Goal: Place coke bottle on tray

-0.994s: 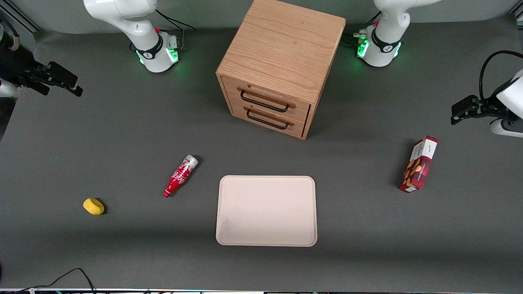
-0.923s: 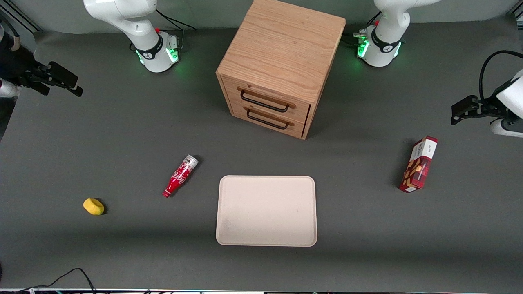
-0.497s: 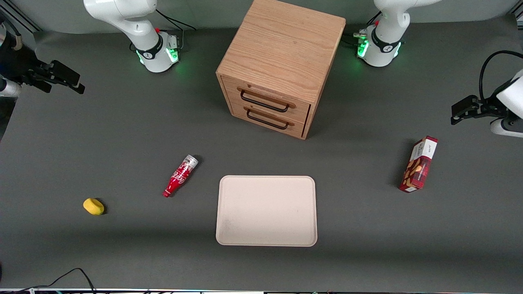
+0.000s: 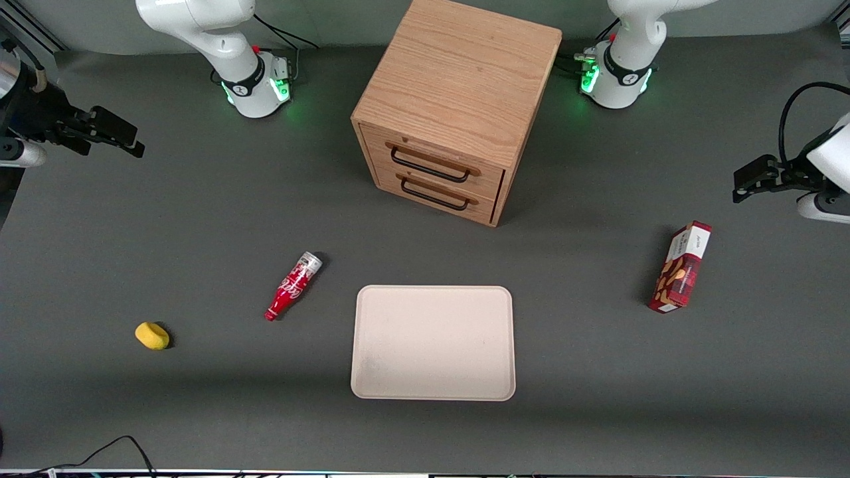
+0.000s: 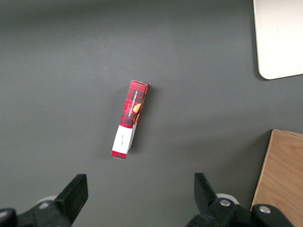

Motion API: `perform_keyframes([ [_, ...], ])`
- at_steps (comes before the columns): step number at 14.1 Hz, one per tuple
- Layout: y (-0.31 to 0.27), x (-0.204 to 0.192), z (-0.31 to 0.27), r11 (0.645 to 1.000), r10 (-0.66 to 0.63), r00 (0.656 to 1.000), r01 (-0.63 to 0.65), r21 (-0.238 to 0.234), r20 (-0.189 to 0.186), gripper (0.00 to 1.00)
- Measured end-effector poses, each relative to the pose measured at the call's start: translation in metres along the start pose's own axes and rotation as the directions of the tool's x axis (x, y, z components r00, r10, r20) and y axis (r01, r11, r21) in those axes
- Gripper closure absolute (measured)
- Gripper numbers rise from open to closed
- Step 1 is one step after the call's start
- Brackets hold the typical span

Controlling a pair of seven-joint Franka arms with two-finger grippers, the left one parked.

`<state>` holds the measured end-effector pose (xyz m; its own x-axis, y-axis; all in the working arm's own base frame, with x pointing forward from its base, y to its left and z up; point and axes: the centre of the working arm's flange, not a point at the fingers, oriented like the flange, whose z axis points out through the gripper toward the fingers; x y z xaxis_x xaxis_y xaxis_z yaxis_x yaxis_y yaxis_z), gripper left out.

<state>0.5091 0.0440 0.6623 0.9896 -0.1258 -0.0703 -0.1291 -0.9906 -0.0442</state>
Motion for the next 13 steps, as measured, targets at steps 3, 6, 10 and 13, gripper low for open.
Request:
perform_keyframes([
  [3,-0.02,0.02,-0.001,0.999,0.045,0.999,-0.045,0.01,-0.008,0.0],
  [6,-0.068,0.04,0.037,0.986,0.167,0.985,-0.167,-0.009,0.042,0.0],
  [10,-0.117,0.085,0.142,0.931,0.364,0.923,-0.359,-0.063,0.126,0.0],
  [13,-0.123,0.11,0.244,0.901,0.433,0.892,-0.426,-0.081,0.128,0.0],
])
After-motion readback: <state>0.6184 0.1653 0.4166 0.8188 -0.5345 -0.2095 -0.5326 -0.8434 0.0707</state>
